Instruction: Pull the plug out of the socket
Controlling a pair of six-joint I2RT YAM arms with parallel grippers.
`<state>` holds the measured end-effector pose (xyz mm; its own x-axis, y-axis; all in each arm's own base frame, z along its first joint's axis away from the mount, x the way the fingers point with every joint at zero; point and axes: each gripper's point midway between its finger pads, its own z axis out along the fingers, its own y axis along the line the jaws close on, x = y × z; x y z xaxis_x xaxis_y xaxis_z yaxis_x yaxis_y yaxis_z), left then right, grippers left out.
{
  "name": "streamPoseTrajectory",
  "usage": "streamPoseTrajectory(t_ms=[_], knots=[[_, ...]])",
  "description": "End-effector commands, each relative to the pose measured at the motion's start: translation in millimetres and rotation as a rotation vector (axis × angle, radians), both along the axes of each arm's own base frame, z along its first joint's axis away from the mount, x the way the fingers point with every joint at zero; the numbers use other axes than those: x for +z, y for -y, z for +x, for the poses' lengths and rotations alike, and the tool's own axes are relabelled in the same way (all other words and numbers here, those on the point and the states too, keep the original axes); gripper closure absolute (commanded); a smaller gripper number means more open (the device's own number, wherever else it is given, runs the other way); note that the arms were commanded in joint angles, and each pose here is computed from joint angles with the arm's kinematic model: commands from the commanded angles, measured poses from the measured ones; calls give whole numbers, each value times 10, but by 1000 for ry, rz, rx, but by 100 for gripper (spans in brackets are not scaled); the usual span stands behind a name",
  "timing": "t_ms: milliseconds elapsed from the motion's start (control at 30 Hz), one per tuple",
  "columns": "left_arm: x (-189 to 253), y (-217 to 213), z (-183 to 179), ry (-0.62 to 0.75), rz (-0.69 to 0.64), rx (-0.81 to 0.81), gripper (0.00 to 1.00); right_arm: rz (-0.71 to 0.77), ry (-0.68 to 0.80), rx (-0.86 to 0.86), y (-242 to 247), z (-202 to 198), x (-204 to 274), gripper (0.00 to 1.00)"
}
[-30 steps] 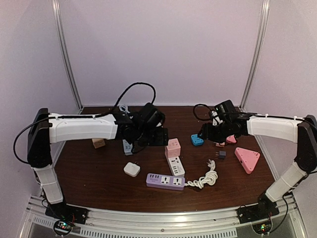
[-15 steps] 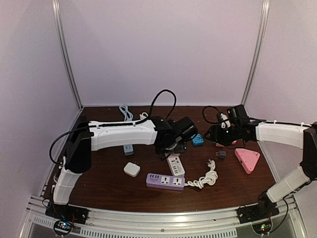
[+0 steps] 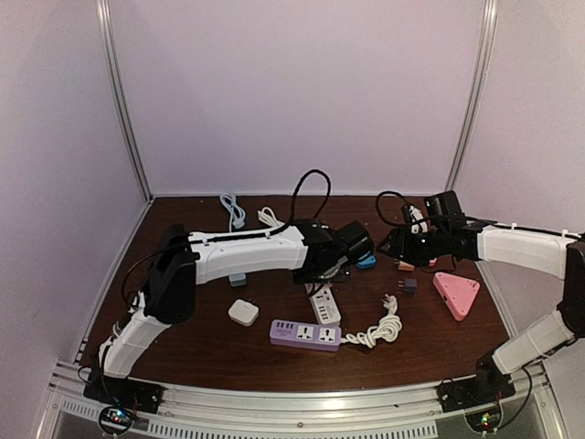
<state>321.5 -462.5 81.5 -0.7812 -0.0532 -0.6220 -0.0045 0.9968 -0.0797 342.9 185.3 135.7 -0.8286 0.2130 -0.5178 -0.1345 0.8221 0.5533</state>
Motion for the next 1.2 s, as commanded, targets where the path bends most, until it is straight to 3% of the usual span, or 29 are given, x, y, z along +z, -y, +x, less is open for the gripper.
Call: streamPoseTrajectory(t_ms=[0, 233, 400, 600, 800, 1167], knots=[[21, -110, 169, 17, -1, 60, 16, 3, 25, 21, 5, -30, 95, 36], [-77, -193, 229, -31, -12, 75, 29, 18, 14, 27, -30, -23, 100, 36], [33, -232, 295, -39, -30, 52, 44, 21, 13, 43, -86, -17, 121, 36], [333, -246, 360, -15, -194, 4, 56, 65, 13, 88, -281, -29, 121, 35], [627, -384, 366, 35, -402, -60, 61, 104, 49, 157, -597, -61, 143, 31], [939, -503, 280, 96, -662, -86, 61, 195, 33, 304, -1351, -280, 31, 21]])
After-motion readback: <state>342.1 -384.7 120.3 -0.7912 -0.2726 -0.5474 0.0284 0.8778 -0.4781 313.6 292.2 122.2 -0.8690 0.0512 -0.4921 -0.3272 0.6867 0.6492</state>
